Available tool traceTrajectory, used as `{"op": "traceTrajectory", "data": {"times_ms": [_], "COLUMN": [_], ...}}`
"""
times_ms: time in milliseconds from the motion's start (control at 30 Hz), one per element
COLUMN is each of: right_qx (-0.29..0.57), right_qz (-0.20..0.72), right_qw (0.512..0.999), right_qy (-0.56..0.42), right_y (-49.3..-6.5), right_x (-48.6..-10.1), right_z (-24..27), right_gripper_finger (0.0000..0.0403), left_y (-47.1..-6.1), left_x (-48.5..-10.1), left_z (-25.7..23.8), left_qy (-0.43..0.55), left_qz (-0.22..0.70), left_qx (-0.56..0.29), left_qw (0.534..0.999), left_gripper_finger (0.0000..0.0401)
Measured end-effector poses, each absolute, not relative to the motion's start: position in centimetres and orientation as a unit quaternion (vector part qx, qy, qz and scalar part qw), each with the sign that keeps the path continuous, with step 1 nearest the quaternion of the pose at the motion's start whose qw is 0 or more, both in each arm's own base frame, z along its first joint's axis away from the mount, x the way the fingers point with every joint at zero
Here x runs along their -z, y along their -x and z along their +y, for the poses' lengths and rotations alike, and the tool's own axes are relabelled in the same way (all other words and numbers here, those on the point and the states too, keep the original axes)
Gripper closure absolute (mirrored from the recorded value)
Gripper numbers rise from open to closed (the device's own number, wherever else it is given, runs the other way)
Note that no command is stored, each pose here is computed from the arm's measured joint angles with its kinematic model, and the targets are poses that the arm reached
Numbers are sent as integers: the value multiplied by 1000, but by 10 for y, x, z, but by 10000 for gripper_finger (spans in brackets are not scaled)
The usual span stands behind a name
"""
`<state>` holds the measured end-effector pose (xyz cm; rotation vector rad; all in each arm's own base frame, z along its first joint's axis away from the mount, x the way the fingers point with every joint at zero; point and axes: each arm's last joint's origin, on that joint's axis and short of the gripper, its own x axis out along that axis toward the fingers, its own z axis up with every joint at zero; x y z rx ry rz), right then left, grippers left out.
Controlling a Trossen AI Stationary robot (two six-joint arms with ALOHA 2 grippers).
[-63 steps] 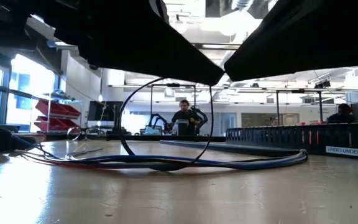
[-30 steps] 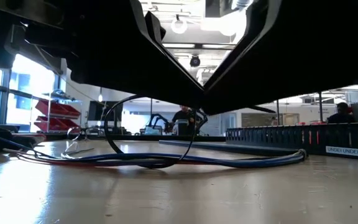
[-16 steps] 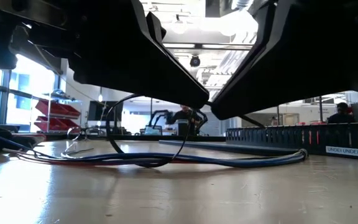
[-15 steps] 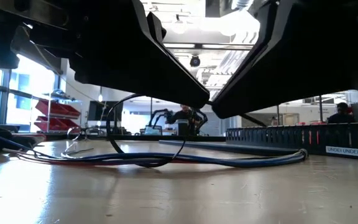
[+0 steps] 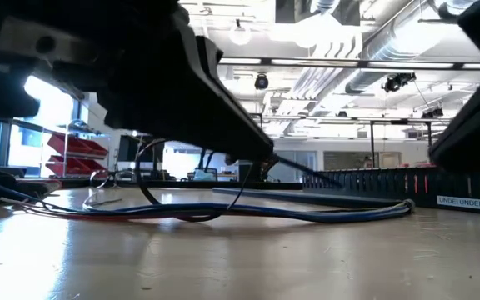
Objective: Ziptie cables
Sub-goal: Wrap the black zip tie on the cables
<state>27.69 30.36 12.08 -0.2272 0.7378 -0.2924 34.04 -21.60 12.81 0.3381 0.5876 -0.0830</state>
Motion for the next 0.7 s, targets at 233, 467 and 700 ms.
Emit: {"op": "traceTrajectory", "data": {"times_ms": [233,467,700], "right_qx": [100,95,114], "right_qz": [325,315,314], "right_qw": [930,927,926], "right_qy": [141,182,178], "right_y": [-300,-317,-328], "right_x": [-127,-133,-133], "right_z": [304,295,283], "right_gripper_finger": [366,272,290], "left_y": [-342,-340,-338], "left_x": [-131,-139,-150], "left_z": [-218,-223,-224], "left_qy": [-150,-142,-142], "left_qz": [272,260,245], "left_qx": [57,69,75], "left_qw": [949,952,956], "left_gripper_finger": [401,401,401]}}
